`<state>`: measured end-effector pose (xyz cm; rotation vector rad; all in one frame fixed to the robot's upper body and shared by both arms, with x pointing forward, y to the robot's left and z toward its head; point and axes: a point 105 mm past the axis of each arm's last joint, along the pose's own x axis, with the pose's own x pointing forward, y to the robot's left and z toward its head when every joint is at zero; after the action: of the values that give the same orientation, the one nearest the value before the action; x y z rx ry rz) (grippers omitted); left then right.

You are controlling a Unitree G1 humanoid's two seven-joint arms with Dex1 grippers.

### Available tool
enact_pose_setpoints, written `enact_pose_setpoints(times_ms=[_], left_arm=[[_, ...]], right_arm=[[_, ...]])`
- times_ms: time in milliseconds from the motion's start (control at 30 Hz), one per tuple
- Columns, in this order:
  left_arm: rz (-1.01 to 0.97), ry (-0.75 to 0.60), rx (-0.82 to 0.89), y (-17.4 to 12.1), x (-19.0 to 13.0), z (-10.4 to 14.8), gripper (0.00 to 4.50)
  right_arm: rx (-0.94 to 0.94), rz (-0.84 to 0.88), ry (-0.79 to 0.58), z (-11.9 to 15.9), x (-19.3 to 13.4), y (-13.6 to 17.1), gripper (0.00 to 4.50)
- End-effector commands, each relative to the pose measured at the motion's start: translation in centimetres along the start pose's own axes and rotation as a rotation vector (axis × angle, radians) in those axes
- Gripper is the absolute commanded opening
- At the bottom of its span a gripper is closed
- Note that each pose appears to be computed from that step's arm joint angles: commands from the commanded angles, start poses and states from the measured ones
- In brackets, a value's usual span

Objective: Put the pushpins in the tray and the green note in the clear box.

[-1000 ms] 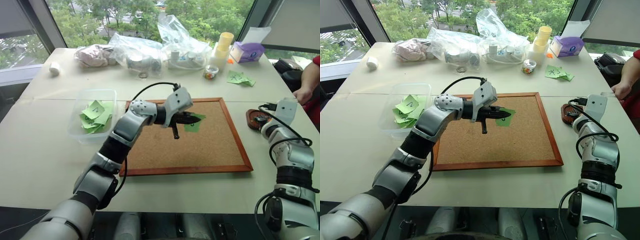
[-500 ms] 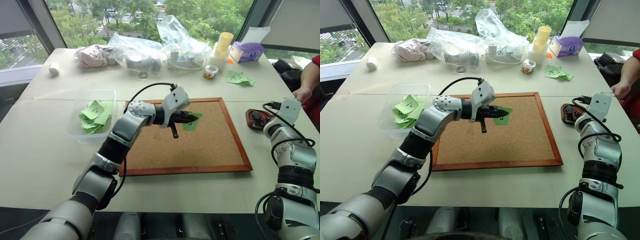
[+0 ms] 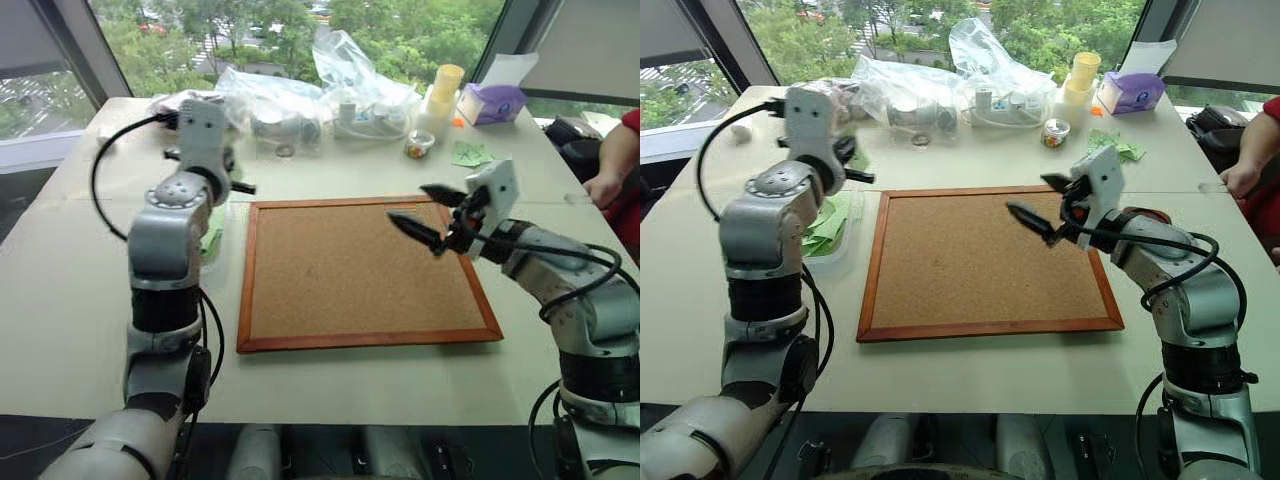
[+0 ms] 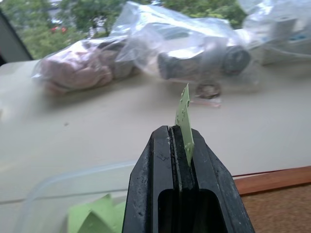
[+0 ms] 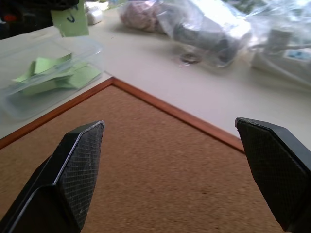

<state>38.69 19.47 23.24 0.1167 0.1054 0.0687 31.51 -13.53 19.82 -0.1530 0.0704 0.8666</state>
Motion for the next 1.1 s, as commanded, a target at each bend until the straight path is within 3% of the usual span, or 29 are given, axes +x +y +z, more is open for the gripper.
enact_pose_setpoints(times_ms=[33,167,267,500,700,867,1000,1100], left_arm=[[0.115,0.037,0.006,2.4,-1.4,-0.6,0.0],[0.17,0.138,-0.053,3.8,-1.6,-3.4,0.0],[0.191,0.222,-0.17,3.9,-1.8,-5.7,0.97],[0.236,0.193,-0.244,4.7,-2.1,-5.8,4.47],[0.213,0.033,-0.156,5.4,-2.8,-2.6,4.47],[0.167,-0.004,-0.12,5.7,-3.3,-1.0,4.47],[-0.202,-0.098,-0.153,1.2,-3.7,2.4,4.47],[-0.514,-0.105,-0.226,-1.6,-5.4,2.6,4.47]], right_arm=[[-0.036,0.175,0.038,0.1,0.4,3.2,4.45],[-0.048,0.196,0.054,-0.2,1.0,3.3,4.45],[-0.051,0.198,0.057,-0.2,1.1,3.3,4.5],[-0.059,0.191,0.068,-0.3,0.7,3.1,4.5],[-0.04,0.153,0.062,-0.2,0.0,2.5,4.5],[-0.007,0.102,0.038,0.5,-1.3,1.4,4.5],[0.033,0.003,0.053,0.4,-3.5,-0.6,4.5],[0.084,-0.103,0.08,-0.8,-5.1,-2.3,4.5]])
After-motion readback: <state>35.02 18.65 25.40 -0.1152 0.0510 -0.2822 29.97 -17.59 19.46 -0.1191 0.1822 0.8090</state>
